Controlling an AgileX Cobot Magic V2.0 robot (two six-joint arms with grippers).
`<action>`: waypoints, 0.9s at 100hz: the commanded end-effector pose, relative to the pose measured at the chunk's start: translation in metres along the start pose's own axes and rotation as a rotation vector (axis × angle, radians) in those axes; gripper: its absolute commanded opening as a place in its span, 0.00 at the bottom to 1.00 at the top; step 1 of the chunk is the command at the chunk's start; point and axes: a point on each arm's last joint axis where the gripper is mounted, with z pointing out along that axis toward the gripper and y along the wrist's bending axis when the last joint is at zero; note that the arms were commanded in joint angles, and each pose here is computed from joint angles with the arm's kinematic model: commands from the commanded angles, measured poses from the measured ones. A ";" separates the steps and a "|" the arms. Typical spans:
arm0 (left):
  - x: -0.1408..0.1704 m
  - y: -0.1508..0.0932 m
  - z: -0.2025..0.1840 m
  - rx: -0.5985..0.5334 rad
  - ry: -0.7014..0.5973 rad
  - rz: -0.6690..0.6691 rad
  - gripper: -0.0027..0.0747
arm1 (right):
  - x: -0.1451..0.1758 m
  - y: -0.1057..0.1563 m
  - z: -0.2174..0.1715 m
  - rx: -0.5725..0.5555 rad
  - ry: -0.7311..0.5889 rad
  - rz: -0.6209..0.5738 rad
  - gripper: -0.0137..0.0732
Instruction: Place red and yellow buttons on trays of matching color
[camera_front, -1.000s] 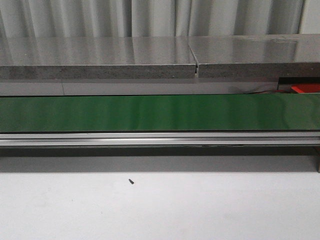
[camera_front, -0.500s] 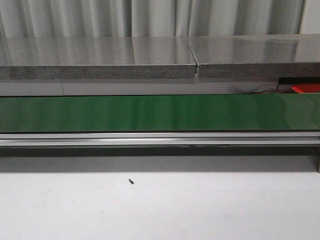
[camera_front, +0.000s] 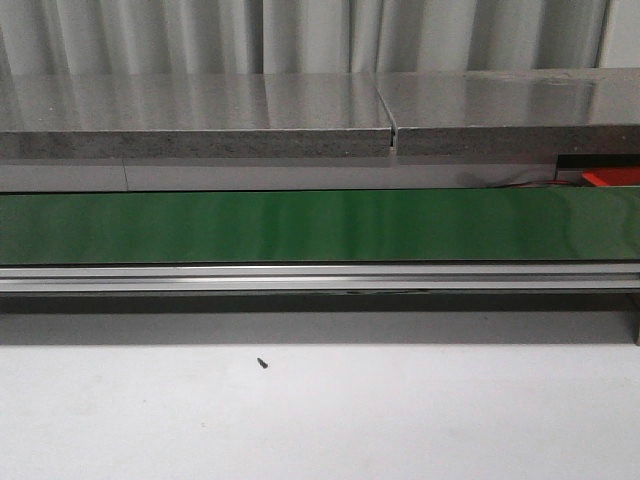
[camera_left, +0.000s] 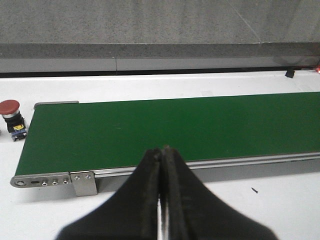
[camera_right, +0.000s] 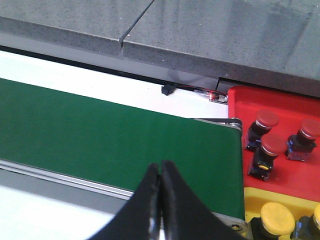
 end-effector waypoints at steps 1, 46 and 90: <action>-0.019 0.002 0.015 -0.008 -0.067 -0.052 0.01 | -0.013 -0.003 -0.003 0.028 -0.081 -0.002 0.16; -0.070 0.026 0.121 -0.112 0.135 -0.112 0.03 | -0.013 -0.003 -0.003 0.028 -0.081 -0.002 0.16; -0.089 0.111 0.173 -0.340 0.217 -0.294 0.62 | -0.013 -0.003 -0.003 0.028 -0.081 -0.002 0.16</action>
